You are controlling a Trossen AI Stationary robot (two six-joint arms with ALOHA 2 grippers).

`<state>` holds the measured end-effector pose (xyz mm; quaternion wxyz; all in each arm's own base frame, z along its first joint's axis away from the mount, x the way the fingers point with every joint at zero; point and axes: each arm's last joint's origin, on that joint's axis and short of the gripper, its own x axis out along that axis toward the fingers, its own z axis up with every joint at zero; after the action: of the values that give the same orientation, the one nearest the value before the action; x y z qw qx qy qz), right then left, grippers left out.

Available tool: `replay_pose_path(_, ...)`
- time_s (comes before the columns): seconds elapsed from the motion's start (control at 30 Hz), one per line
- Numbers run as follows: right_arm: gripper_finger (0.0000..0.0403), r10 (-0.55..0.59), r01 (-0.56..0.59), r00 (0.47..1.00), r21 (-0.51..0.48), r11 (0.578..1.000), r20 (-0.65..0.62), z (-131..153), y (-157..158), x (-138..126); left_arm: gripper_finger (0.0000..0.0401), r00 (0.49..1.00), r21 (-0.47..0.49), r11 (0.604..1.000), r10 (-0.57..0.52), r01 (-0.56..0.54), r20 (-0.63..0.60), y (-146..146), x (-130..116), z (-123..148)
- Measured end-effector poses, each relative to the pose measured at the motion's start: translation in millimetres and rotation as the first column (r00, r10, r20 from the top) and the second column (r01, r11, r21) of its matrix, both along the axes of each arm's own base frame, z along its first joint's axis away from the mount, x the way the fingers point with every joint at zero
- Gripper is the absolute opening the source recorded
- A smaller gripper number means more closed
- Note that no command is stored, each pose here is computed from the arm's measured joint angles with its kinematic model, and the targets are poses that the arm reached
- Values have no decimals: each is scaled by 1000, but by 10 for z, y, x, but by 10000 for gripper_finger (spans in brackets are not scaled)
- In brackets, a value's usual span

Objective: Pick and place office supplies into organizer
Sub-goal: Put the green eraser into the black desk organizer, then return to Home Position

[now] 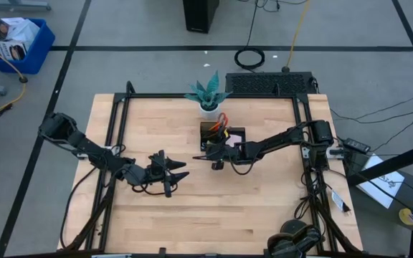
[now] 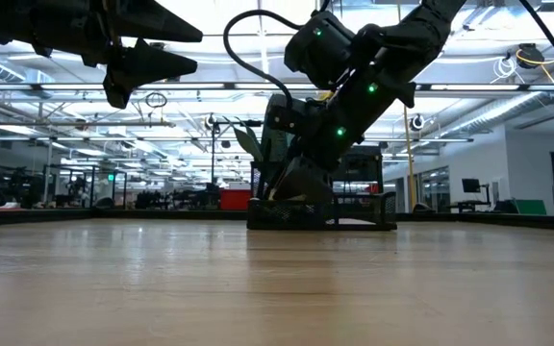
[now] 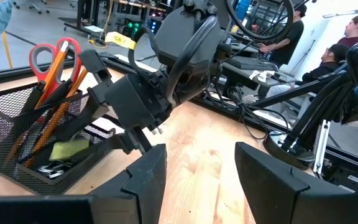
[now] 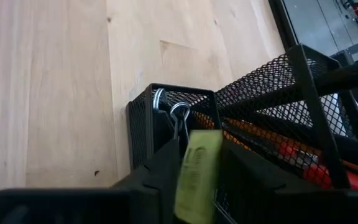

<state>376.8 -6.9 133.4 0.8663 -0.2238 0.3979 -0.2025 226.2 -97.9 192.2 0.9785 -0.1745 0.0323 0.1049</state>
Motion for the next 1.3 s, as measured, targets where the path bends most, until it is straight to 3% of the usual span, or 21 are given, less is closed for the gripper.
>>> replay_pose_path(0.2,173,-21,21,1000,20,1000,21,4,10,1,196,1000,0,1000,0,0,0,1,0,0)
replay_pose_path(0.37,191,-20,19,999,37,999,44,21,115,-2,196,1000,21,1000,-1,1,-19,2,-2,-17)
replay_pose_path(0.57,180,21,-29,989,52,998,146,170,497,-19,196,999,135,991,-12,18,-47,2,-3,-21)
replay_pose_path(0.67,172,12,-43,974,131,990,228,287,723,-67,196,999,105,994,-19,24,-45,-4,-4,-25)
replay_pose_path(0.8,170,66,-116,966,195,974,249,297,1141,-185,196,980,183,968,-150,173,-132,-67,-25,-94)
replay_pose_path(0.9,173,128,-187,956,215,959,263,290,1437,-293,196,976,206,964,-132,167,-176,-82,-41,-151)
replay_pose_path(0.97,175,158,-236,938,236,943,309,245,1590,-390,196,983,218,968,-92,127,-161,-91,-51,-138)
replay_pose_path(1.07,175,203,-339,885,282,898,420,25,1705,-660,196,978,245,957,-115,156,-175,-120,-65,-159)
replay_pose_path(1.17,172,241,-451,821,328,830,518,-220,1632,-1015,196,965,257,937,-193,235,-178,-143,-83,-198)
replay_pose_path(1.3,174,245,-528,736,309,791,631,-238,1502,-1314,196,931,283,889,-321,360,-175,-178,-136,-254)
